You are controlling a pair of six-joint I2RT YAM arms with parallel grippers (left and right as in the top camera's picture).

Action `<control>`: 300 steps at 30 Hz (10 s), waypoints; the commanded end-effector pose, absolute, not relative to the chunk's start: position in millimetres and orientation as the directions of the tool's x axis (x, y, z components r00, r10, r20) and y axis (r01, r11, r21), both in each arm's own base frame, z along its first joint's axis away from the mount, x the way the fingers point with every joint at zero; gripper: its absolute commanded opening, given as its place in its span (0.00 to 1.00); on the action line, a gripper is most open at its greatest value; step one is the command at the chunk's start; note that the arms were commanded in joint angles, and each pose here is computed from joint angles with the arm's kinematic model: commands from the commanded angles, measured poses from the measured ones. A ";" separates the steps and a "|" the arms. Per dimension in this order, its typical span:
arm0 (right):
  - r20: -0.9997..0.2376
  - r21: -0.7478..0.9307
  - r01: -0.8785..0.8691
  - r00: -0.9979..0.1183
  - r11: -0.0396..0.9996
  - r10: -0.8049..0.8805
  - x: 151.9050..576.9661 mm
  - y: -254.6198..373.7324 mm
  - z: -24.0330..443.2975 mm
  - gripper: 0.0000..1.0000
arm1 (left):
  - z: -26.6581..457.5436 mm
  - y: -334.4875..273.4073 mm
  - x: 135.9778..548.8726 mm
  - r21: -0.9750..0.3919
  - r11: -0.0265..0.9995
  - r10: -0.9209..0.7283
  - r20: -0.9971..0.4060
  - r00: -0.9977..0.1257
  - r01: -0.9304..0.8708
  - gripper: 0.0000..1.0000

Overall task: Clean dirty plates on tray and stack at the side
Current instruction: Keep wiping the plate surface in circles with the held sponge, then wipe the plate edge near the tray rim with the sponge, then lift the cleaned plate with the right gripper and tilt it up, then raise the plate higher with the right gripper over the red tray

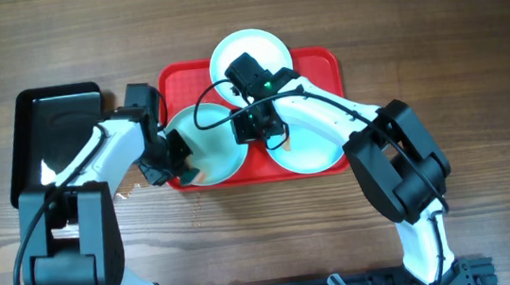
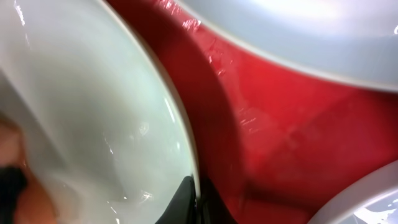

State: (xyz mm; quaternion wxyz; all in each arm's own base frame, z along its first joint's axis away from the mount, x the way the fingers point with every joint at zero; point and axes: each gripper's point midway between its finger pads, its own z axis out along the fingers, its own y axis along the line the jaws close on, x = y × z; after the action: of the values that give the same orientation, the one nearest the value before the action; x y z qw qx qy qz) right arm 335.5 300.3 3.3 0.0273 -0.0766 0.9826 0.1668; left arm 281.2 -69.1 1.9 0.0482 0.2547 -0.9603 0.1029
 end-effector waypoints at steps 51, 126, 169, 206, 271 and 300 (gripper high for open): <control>-0.056 0.274 -0.139 -0.990 0.952 -0.128 329.4 292.0 -9.6 0.04 | -18.6 -86.6 275.7 -0.102 0.877 -0.460 0.100 -0.882 -0.469 0.04; -0.231 0.219 -0.178 -0.965 0.959 -0.127 357.9 286.0 101.4 0.04 | 99.3 -74.2 275.0 -0.310 0.869 -0.426 -0.070 -0.902 -0.387 0.04; -0.407 -0.508 -0.098 -0.848 0.856 -0.339 345.6 217.4 181.3 0.04 | 54.4 -66.2 284.6 -0.226 0.888 -0.419 -0.037 -0.907 -0.401 0.04; -0.527 -0.702 -0.037 -0.646 0.711 -0.553 329.3 250.8 229.2 0.04 | 54.5 -65.8 285.9 -0.226 0.888 -0.420 -0.043 -0.907 -0.400 0.04; -0.554 -0.509 -0.045 -0.748 0.860 -0.367 333.7 256.9 198.5 0.04 | 54.5 -65.9 285.9 -0.227 0.888 -0.420 -0.043 -0.907 -0.400 0.04; -0.519 -0.495 -0.064 -0.779 0.867 -0.353 325.9 236.7 213.2 0.04 | 56.9 -74.8 288.9 -0.276 0.877 -0.417 -0.031 -0.908 -0.393 0.04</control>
State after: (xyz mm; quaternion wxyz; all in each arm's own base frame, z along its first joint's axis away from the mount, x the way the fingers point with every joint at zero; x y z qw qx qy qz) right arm 330.5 240.4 192.2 0.2988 -0.1130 0.9178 -0.2359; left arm 290.6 -75.0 60.5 -0.0512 0.2115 -0.9674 0.1295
